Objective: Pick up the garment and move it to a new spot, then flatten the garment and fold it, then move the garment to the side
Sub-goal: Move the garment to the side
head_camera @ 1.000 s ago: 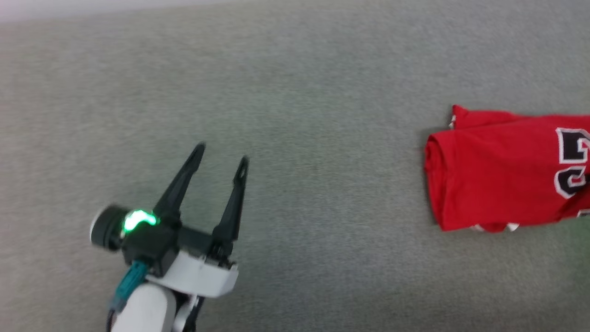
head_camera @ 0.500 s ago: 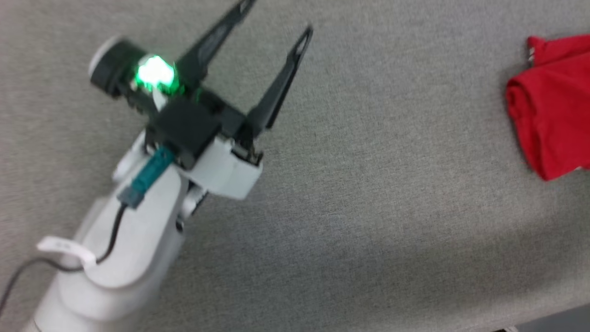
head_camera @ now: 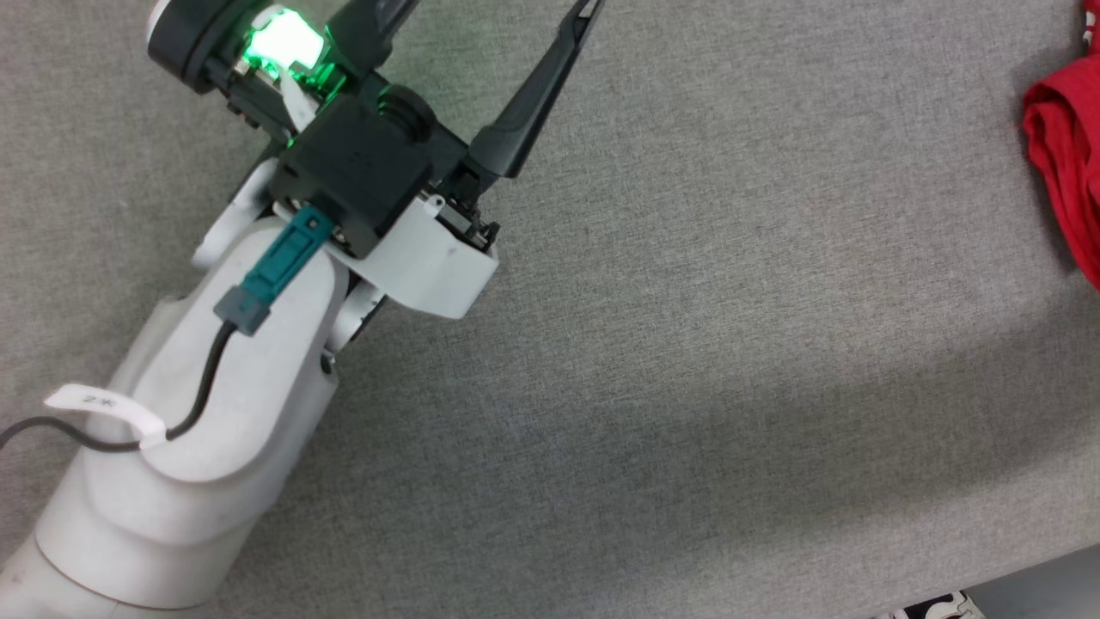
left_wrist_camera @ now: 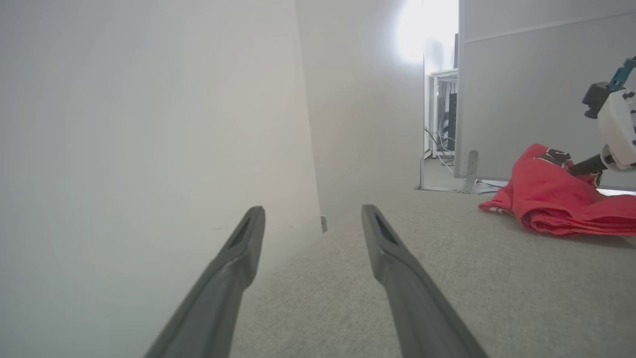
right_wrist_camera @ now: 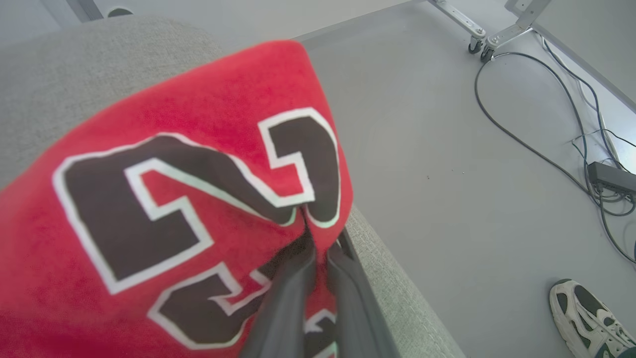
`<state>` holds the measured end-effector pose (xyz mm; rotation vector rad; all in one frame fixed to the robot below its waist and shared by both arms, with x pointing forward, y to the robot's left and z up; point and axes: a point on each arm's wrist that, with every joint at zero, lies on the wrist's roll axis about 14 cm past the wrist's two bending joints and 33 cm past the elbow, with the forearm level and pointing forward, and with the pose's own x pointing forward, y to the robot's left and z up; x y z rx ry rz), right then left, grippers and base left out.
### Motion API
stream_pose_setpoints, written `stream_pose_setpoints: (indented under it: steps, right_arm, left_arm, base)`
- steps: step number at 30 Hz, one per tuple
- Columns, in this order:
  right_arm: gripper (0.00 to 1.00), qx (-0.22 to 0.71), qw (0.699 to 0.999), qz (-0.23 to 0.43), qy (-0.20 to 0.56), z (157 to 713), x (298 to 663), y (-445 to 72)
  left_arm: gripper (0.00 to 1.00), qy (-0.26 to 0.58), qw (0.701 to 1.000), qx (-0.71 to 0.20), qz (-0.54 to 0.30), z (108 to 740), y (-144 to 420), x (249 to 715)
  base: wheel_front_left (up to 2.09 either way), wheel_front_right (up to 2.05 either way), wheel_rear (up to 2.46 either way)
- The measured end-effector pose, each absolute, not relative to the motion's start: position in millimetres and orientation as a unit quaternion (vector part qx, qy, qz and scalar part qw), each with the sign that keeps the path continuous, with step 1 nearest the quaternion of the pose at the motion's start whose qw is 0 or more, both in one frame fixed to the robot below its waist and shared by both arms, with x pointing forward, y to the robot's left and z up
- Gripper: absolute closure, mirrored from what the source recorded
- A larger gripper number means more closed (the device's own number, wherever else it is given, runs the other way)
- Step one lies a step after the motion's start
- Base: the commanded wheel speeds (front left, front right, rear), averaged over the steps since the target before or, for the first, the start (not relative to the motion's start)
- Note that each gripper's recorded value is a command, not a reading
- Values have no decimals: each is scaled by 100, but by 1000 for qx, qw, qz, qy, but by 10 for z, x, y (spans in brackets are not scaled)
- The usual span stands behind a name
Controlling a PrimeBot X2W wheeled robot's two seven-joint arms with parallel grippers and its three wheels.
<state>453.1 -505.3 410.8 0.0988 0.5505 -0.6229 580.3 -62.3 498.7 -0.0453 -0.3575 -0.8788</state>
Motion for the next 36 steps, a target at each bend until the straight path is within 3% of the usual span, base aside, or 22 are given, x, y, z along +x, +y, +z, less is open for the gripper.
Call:
stream_pose_setpoints:
  steps: [3, 5, 6, 17, 25, 36]
  right_arm:
    - [100, 36, 913, -305, 268, 4085, 4516, -5072]
    - [51, 30, 913, -308, 266, 4083, 4501, -5088]
    - [0, 28, 914, -310, 262, 4097, 4499, -5097]
    - [0, -28, 931, -263, 250, 4374, 4497, -4996]
    - [0, -57, 963, -166, 204, 4479, 4573, -4439]
    - [0, -10, 988, -53, 145, 4447, 4554, -3401]
  left_arm:
    - [0, -169, 890, -21, -423, 4961, -615, 5809]
    - [0, -169, 891, -19, -421, 4960, -602, 5814]
    - [0, -168, 892, -18, -420, 4967, -594, 5818]
    - [0, -140, 913, -36, -380, 5025, -370, 5625]
    - [0, -92, 943, -55, -314, 4975, 21, 5258]
    - [0, -45, 978, -73, -191, 4944, 795, 4686]
  base:
    - [0, 0, 0]
    - [0, 0, 0]
    - [0, 0, 0]
    - [0, 0, 0]
    - [0, 0, 0]
    - [0, 0, 0]
